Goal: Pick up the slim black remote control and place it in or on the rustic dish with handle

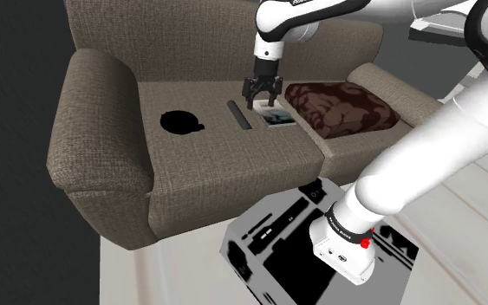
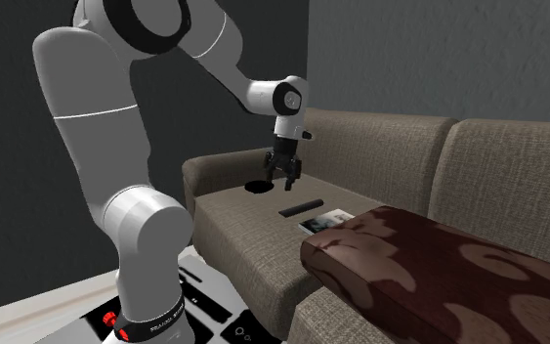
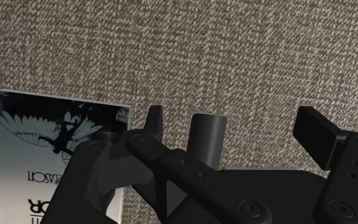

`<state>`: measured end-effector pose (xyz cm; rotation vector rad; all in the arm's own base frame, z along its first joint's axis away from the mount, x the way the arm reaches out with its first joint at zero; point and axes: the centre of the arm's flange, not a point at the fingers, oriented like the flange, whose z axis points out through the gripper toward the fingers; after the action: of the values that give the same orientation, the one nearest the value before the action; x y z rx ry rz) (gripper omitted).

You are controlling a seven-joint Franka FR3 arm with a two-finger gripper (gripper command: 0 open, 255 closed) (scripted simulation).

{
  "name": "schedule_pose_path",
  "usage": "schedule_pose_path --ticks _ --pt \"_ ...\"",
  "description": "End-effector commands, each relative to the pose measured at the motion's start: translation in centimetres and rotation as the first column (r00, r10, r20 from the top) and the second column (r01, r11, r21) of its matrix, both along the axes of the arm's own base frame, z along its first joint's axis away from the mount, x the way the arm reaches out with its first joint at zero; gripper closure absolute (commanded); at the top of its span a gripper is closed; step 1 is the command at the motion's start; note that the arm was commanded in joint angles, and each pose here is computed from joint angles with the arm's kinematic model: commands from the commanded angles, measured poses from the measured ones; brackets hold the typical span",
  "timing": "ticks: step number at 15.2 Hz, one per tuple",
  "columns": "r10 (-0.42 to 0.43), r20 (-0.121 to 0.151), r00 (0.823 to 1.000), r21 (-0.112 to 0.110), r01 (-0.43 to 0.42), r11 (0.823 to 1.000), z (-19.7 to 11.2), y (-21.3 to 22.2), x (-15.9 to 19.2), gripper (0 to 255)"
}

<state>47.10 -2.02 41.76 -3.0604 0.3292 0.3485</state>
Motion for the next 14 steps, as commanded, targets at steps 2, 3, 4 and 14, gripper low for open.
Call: schedule_pose_path --ticks 2,3,4,14 --pt "-0.041 0.005 0.999 0.003 0.041 0.999 -2.1 -0.9 3.1 0" --pt "-0.054 0.007 0.998 0.003 0.054 0.999 -2.8 -1.2 4.2 0" --pt "-0.068 0.008 0.998 0.004 0.068 0.998 -3.5 -1.6 5.2 0" --pt "-0.136 0.016 0.991 0.01 0.136 0.991 -9.1 -3.4 10.2 0"
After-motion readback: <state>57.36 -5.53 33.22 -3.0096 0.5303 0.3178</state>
